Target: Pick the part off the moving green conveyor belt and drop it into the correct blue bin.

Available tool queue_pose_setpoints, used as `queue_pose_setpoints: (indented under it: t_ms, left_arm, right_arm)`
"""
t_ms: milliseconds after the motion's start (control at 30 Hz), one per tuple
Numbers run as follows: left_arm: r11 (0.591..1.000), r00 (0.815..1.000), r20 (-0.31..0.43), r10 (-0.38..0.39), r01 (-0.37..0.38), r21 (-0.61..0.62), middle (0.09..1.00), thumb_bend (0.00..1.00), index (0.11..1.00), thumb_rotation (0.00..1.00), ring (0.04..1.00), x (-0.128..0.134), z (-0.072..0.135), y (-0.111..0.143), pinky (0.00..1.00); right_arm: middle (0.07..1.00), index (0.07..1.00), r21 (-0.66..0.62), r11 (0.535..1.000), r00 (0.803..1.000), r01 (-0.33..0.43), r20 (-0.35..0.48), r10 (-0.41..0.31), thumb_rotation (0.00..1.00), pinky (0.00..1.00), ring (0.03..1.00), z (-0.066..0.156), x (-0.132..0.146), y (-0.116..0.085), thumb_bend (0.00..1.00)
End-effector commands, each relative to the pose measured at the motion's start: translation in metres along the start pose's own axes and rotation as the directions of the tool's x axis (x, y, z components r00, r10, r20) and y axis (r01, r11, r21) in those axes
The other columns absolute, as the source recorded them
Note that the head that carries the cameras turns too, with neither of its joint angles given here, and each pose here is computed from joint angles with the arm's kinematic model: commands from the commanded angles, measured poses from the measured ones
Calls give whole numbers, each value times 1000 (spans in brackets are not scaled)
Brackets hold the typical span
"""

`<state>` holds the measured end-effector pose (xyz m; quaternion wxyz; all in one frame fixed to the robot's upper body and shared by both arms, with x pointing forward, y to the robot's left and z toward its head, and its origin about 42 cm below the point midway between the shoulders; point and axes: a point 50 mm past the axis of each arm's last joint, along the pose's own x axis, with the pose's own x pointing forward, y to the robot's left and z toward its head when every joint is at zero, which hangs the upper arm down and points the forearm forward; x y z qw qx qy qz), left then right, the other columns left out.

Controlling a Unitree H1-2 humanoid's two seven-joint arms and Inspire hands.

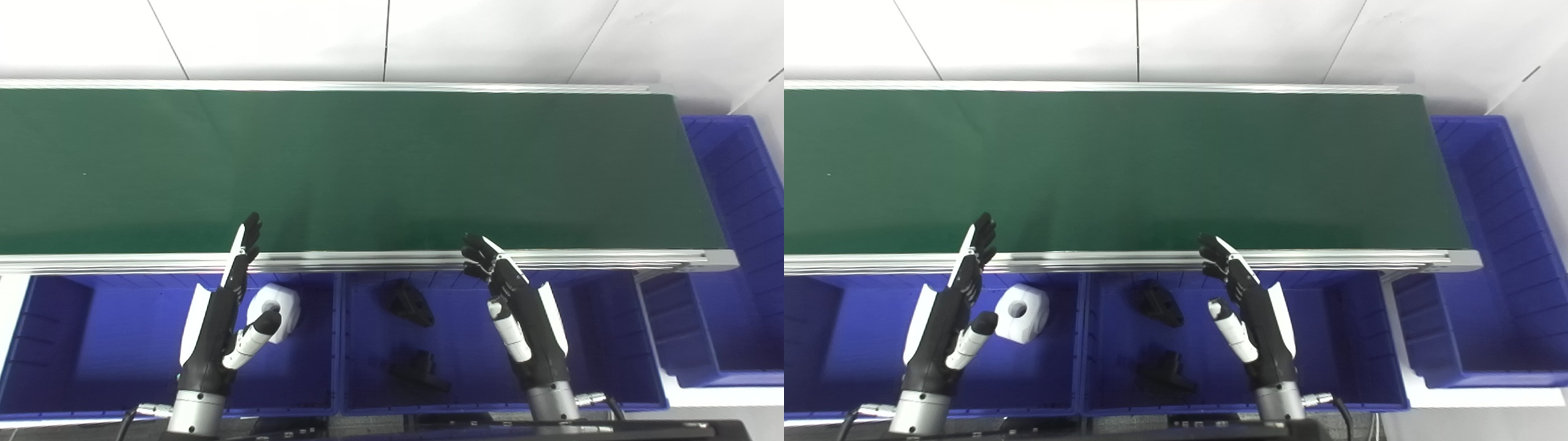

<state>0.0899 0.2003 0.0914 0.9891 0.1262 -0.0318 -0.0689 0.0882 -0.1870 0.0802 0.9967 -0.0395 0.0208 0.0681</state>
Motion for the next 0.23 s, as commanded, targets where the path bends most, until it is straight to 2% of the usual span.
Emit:
queue_pose_setpoints:
  t_ms: [0, 200]
  left_arm:
    - [999, 998, 53, 35, -35, 2, 1000, 734, 1000, 932, 1000, -1, 6, -2, 963]
    - [998, 997, 57, 59, -60, 9, 1000, 750, 1000, 917, 1000, 0, 5, -6, 971]
  right_arm:
    - [902, 880, 2, 1000, 999, -8, 50, 8, 948, 840, 888, 3, -2, -2, 830]
    - [904, 894, 0, 1000, 999, -23, 40, 23, 940, 841, 891, 0, -3, -5, 829]
